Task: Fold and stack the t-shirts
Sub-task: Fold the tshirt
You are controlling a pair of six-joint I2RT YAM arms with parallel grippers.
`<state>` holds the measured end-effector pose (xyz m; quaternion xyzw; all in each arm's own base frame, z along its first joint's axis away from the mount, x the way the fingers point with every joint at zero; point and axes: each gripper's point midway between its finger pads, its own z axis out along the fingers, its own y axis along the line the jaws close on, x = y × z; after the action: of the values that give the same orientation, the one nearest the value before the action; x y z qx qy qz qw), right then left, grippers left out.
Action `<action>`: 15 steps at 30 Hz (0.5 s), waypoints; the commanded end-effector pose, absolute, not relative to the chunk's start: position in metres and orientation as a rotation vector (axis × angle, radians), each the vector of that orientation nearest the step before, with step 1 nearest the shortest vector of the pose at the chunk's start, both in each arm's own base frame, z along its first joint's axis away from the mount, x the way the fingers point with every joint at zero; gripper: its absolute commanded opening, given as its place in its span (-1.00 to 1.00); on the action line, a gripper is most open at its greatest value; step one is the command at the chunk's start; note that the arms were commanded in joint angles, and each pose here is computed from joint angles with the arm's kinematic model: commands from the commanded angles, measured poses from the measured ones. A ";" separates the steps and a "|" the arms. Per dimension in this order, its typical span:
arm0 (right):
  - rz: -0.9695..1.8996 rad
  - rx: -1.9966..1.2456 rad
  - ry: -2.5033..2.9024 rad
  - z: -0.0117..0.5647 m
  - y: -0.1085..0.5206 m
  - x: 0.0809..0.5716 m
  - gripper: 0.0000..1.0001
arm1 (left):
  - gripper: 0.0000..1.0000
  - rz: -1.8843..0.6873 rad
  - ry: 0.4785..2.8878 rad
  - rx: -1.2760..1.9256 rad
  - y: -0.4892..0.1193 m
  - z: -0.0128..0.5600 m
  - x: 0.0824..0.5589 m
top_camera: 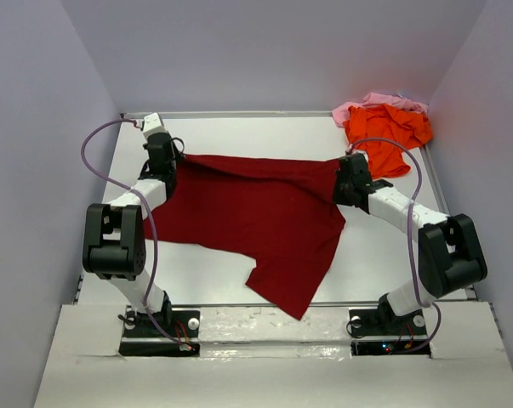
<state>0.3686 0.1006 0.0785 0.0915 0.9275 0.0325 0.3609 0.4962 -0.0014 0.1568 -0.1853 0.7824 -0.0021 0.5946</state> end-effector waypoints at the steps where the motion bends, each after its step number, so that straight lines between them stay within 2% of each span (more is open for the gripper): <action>1: 0.129 0.223 2.394 0.077 0.109 0.366 -0.10 | -1.00 0.032 1.763 -0.475 0.017 0.170 0.490; 3: 0.139 0.224 2.383 0.080 0.109 0.366 0.42 | -1.00 0.046 1.778 -0.478 0.018 0.165 0.488; 4: 0.151 0.224 2.376 0.084 0.111 0.367 0.51 | -1.00 0.053 1.796 -0.483 0.019 0.160 0.487; 7: 0.171 0.217 2.334 0.100 0.113 0.373 0.64 | -1.00 0.048 1.812 -0.491 0.018 0.155 0.484; 15: 0.241 0.192 2.282 0.122 0.127 0.384 0.66 | -1.00 0.107 1.866 -0.499 0.024 0.140 0.484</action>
<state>0.3662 0.1107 0.0833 0.0837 0.9275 0.0597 0.3593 0.4810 0.0144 0.1312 -0.2022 0.8026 0.0264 0.5605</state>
